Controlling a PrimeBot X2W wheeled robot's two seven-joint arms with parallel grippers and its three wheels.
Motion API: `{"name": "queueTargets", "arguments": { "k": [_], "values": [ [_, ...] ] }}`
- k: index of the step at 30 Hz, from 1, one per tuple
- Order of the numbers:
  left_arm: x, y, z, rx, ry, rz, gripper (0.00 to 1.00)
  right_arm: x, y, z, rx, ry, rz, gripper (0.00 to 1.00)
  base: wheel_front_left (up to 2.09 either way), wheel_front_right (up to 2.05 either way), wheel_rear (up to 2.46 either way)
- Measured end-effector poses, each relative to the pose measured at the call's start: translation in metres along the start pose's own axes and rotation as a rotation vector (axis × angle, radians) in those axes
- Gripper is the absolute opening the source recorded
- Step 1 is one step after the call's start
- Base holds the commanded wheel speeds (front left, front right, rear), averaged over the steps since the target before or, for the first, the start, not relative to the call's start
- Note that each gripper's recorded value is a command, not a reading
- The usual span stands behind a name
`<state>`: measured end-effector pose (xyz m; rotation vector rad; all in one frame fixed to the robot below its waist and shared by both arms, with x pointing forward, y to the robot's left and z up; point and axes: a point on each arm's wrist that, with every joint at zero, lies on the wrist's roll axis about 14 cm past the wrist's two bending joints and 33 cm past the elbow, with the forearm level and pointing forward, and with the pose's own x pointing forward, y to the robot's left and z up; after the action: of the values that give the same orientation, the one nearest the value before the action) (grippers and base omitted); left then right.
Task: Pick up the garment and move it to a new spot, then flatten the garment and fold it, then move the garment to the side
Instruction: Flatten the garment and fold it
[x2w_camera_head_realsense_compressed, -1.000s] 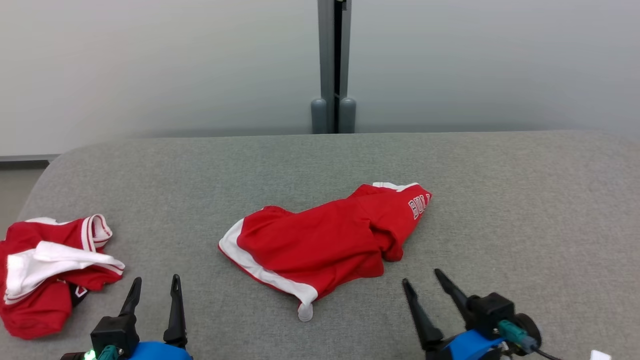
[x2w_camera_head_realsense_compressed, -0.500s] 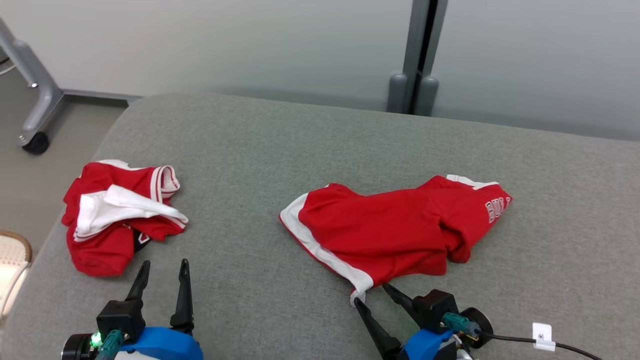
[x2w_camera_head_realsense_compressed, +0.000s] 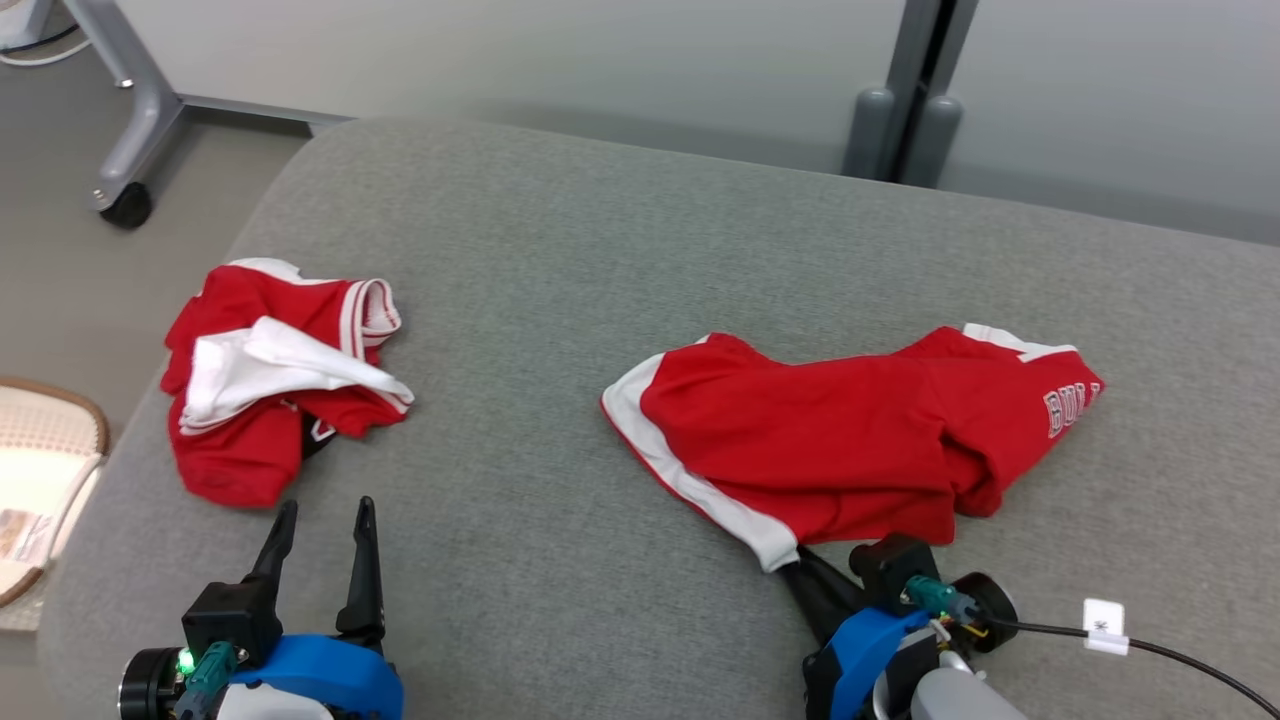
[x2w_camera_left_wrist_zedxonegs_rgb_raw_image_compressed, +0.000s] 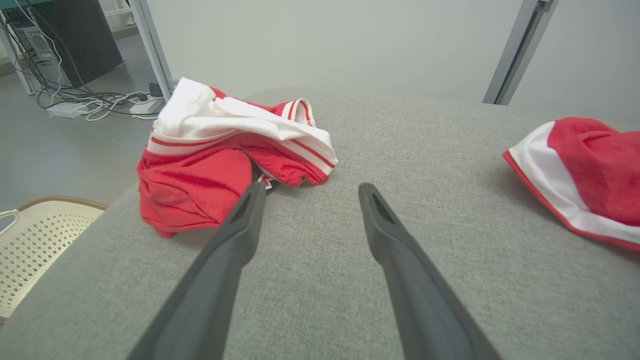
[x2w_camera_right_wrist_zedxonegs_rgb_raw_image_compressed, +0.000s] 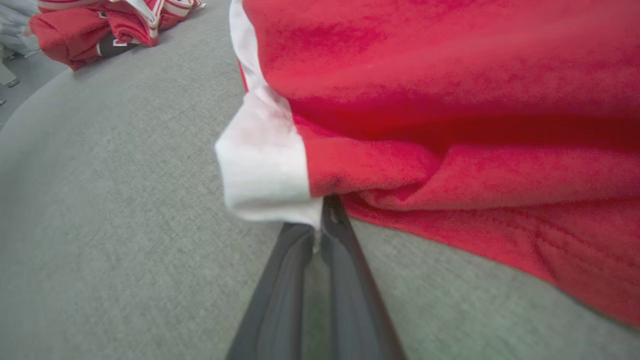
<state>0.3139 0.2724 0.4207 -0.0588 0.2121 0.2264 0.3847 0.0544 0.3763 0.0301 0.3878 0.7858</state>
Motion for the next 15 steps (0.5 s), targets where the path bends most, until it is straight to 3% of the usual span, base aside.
{"name": "queueTargets", "arguments": {
  "k": [7, 15],
  "values": [
    [0.017, -0.031, 0.000, -0.006, 0.001, -0.090, 1.00, -0.027, -0.063, 0.019, -0.089, -0.063, -0.198, 0.00, 0.00, 0.00, 0.00],
    [0.032, -0.087, 0.005, -0.009, -0.012, -0.246, 1.00, -0.107, -0.137, 0.037, -0.233, -0.115, -0.504, 0.00, 0.00, 0.00, 0.00]
  ]
}}
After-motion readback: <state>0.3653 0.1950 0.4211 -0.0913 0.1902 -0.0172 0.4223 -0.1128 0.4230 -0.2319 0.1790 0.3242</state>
